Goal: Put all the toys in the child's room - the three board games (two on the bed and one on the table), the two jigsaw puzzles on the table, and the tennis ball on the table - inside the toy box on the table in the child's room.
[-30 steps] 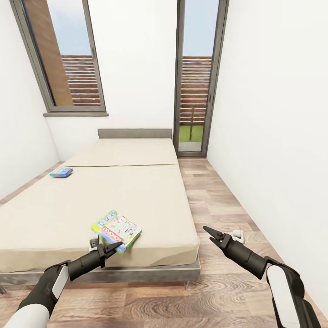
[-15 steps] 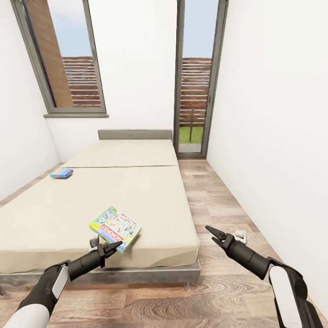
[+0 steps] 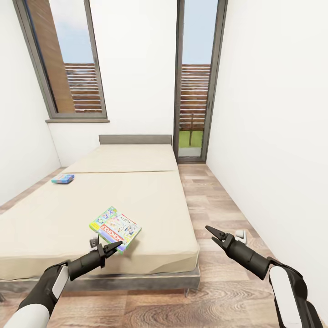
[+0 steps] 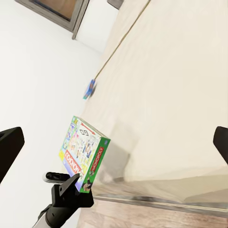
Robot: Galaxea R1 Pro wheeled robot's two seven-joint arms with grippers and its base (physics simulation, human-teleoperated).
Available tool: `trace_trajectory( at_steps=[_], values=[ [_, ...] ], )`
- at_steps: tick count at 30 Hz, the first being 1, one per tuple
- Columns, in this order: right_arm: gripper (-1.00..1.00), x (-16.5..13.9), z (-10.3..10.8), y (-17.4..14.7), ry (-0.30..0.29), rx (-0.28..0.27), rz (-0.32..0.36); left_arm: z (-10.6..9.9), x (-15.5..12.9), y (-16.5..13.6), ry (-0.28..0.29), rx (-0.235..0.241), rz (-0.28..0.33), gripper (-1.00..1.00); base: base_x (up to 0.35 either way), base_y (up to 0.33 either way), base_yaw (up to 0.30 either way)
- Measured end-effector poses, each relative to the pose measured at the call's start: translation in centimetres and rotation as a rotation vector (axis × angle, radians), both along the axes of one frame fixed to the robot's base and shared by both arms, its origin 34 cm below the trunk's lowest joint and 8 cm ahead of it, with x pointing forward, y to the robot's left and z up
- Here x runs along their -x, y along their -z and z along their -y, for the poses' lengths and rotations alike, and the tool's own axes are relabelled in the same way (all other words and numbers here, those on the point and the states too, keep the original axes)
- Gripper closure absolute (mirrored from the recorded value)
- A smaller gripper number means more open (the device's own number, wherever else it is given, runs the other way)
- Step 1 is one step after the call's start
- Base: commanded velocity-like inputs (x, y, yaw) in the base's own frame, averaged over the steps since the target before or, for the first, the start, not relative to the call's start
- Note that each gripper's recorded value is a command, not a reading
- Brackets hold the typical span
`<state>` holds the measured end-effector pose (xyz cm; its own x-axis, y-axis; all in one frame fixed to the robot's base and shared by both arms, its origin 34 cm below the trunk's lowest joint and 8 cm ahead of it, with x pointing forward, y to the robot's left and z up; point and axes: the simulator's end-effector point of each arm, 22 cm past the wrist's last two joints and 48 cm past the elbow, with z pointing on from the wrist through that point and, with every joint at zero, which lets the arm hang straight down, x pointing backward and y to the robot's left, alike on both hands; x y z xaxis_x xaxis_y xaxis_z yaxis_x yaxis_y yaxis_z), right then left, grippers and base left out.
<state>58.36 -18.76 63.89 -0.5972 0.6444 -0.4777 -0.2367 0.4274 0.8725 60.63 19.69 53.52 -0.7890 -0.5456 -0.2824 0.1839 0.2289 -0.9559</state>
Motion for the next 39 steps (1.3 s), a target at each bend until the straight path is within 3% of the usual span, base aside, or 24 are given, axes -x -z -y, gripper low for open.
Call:
trace_trajectory(
  at_steps=[10, 15, 21, 24, 27, 33, 39],
  values=[
    [-1.0, -0.6, 0.0, -2.2, 0.0, 0.001, -0.001, -0.6, -0.6, -2.5, 0.0, 0.003, -0.006, 1.0, 0.0, 0.0, 0.0],
    [-1.0, -0.6, 0.0, -2.2, 0.0, 0.001, -0.001, -2.6, -0.6, -3.6, 0.01, -0.004, -0.046, 1.0, 0.0, 0.0, 0.0],
    [-1.0, -0.9, 0.0, -3.6, 0.001, 0.001, -0.001, -4.0, -0.1, -6.1, 0.102, -0.11, -0.056, 1.0, 0.0, 0.0, 0.0],
    [-1.0, -1.1, 0.0, -4.2, 0.001, 0.002, -0.001, -4.2, 0.5, -8.8, 0.148, -0.063, -0.014, 1.0, 0.0, 0.0, 0.0],
    [-1.0, -1.3, 0.0, -4.9, 0.001, 0.0, -0.001, -5.9, 1.0, -11.4, 0.168, -0.03, 0.029, 1.0, 0.0, 0.0, 0.0],
    [-1.0, -1.6, -0.1, -6.3, 0.0, -0.001, 0.0, -9.6, 1.9, -13.4, 0.196, -0.086, 0.028, 1.0, 0.0, 0.0, 0.0],
    [-1.0, -1.9, -0.1, -7.7, -0.001, -0.001, 0.001, -10.6, 2.3, -15.1, 0.216, -0.09, 0.01, 1.0, 0.0, 0.0, 0.0]
  ],
)
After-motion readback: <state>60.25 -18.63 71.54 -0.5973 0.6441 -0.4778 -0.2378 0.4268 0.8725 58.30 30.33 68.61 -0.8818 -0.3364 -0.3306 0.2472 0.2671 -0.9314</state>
